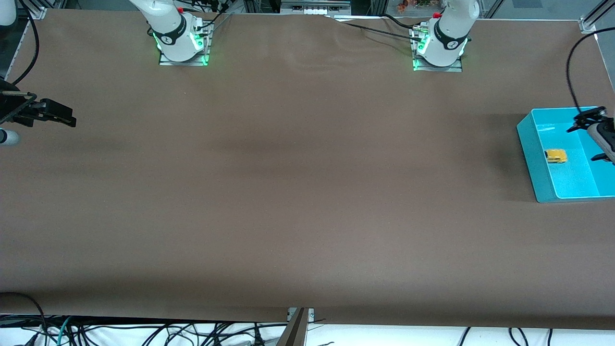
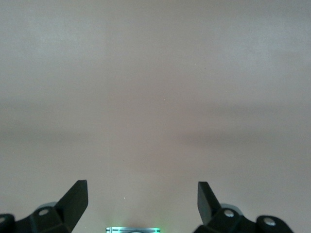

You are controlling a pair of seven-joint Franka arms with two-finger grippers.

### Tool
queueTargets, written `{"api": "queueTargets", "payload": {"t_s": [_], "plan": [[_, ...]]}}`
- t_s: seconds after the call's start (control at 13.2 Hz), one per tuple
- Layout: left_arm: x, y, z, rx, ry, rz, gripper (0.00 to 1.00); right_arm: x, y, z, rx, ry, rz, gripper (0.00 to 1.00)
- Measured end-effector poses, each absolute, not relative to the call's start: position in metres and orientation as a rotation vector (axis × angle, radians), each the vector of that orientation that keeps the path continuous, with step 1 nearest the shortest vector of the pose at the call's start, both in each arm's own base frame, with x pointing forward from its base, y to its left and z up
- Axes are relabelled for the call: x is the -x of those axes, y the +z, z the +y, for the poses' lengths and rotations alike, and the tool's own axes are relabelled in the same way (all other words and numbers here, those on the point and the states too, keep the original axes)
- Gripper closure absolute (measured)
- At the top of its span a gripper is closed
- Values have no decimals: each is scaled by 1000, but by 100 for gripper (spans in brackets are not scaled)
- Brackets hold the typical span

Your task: Wind and store yellow beetle car

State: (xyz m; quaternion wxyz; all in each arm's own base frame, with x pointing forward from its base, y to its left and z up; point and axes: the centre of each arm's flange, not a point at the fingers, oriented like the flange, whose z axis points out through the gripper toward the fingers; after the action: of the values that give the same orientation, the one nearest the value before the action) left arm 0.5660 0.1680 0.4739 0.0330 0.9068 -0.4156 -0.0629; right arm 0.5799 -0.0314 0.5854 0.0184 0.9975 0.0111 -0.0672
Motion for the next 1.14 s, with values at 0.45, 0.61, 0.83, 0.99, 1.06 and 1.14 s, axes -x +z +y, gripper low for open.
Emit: {"api": "queueTargets", "payload": {"t_s": [0.45, 0.61, 0.83, 0.99, 1.06, 1.14], "plan": [[-573, 521, 62, -3020, -71, -581, 0, -580, 585, -32, -3098, -210, 33, 0], [-572, 530, 40, -3058, -60, -326, 0, -580, 585, -32, -3098, -210, 33, 0], [-556, 550, 4, -3075, -100, -50, 0, -580, 585, -33, -3098, -210, 31, 0], [-545, 561, -27, -3080, -123, 77, 0, -580, 585, -34, -3097, -210, 27, 0], [-543, 564, -40, -3082, -123, 97, 0, -580, 585, -35, -3097, -210, 25, 0], [-541, 564, -48, -3089, -127, 105, 0, -580, 585, -35, -3097, -211, 24, 0]]}}
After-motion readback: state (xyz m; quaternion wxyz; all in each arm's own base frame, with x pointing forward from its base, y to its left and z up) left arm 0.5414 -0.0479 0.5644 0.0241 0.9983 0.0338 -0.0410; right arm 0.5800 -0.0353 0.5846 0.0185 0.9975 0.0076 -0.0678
